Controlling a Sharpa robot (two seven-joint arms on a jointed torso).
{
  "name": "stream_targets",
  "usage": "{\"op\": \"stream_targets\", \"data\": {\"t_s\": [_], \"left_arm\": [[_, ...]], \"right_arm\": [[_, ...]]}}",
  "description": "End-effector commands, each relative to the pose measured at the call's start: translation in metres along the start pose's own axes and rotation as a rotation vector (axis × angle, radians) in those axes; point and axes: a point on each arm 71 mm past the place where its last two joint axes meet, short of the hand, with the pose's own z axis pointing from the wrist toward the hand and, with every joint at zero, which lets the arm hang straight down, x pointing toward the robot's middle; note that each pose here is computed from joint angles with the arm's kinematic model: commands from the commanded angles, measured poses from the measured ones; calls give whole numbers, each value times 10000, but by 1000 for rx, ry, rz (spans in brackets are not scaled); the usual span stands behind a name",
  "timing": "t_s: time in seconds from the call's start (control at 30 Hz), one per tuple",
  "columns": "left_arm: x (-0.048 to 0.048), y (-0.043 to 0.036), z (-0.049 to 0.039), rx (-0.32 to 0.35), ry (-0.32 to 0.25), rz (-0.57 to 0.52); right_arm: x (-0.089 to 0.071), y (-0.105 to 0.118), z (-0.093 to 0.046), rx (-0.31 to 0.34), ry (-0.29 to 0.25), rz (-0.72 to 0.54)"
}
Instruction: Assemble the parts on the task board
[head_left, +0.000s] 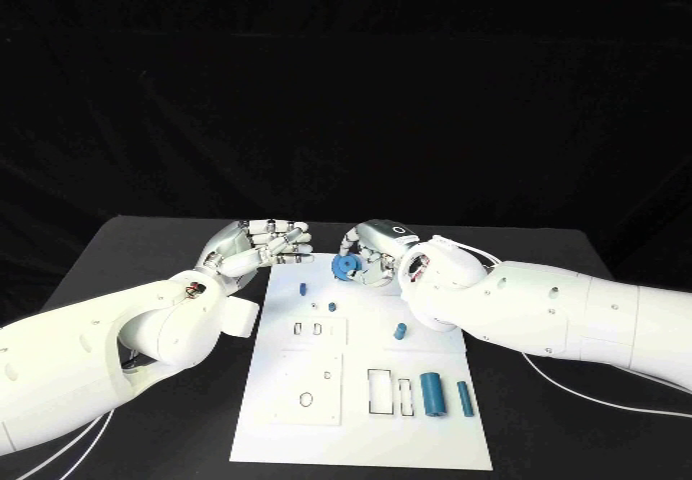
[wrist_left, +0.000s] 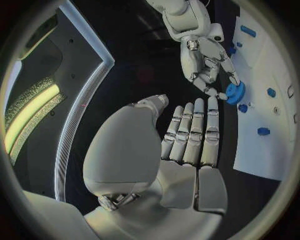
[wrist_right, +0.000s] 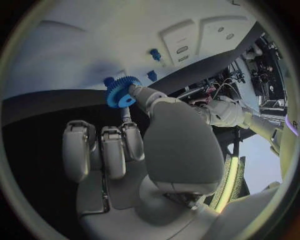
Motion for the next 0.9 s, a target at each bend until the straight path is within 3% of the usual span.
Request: {"op": "stream_targets", "data": {"t_s": [0.03,0.5,0.9], "left_arm": [[30,-13,10,10,18,-8],[33,-14,11,10,16,-7],[32,-15,10,9,15,-7]], "right_arm": [[67,42,37,0,-3,-48],[285,144,123,7,56,-55],[332,114,167,30,66,-64]]}}
